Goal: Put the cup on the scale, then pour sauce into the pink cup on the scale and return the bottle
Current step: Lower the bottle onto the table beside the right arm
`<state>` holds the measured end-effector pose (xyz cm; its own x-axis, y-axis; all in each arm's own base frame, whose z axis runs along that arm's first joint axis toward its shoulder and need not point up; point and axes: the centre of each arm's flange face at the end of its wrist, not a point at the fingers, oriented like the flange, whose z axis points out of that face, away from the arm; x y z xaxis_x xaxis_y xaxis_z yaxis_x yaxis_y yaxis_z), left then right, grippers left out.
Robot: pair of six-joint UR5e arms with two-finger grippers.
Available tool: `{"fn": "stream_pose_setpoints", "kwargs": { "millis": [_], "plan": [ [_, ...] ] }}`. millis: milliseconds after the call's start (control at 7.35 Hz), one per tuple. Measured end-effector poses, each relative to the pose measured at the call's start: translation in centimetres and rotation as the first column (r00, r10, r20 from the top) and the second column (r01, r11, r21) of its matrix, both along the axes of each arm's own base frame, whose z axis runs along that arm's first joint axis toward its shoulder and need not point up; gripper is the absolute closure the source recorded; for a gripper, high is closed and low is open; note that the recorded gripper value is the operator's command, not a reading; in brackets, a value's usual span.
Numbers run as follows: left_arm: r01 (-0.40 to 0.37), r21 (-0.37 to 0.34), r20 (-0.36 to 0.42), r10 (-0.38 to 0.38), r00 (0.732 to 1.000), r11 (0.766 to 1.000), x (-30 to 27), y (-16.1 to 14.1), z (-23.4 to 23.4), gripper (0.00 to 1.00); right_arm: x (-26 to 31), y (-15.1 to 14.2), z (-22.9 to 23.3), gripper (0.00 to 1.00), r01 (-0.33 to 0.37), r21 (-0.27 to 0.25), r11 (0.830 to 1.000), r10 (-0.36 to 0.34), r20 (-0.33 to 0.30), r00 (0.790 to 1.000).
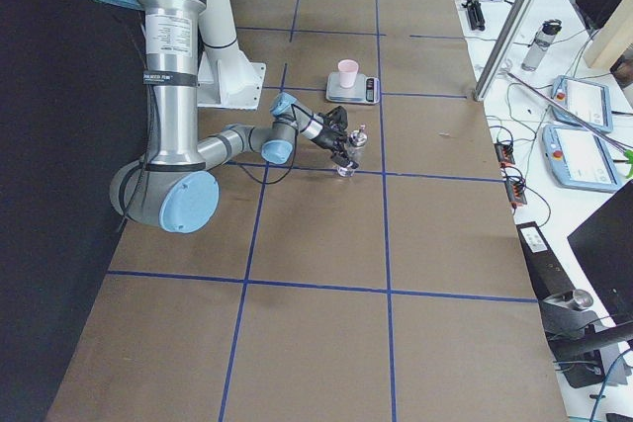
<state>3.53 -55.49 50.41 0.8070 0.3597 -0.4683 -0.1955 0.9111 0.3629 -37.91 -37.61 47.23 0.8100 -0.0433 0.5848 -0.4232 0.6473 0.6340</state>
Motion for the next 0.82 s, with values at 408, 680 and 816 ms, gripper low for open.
{"fn": "stream_pose_setpoints", "kwargs": {
  "millis": [408,680,816],
  "plan": [
    [0.0,0.0,0.0,0.0,1.0,1.0,0.0,0.0,0.0,0.0,-0.1,0.3,-0.2,0.0,0.001,0.004,1.0,-0.001,0.004,1.0],
    [0.0,0.0,0.0,0.0,1.0,1.0,0.0,0.0,-0.1,0.0,-0.3,0.9,-0.2,0.0,0.005,0.01,1.0,-0.005,0.002,1.0],
    [0.0,0.0,0.0,0.0,1.0,1.0,0.0,0.0,-0.1,0.0,-0.3,1.3,-0.2,0.0,0.006,0.014,1.0,-0.006,-0.001,1.0]
  ]
}}
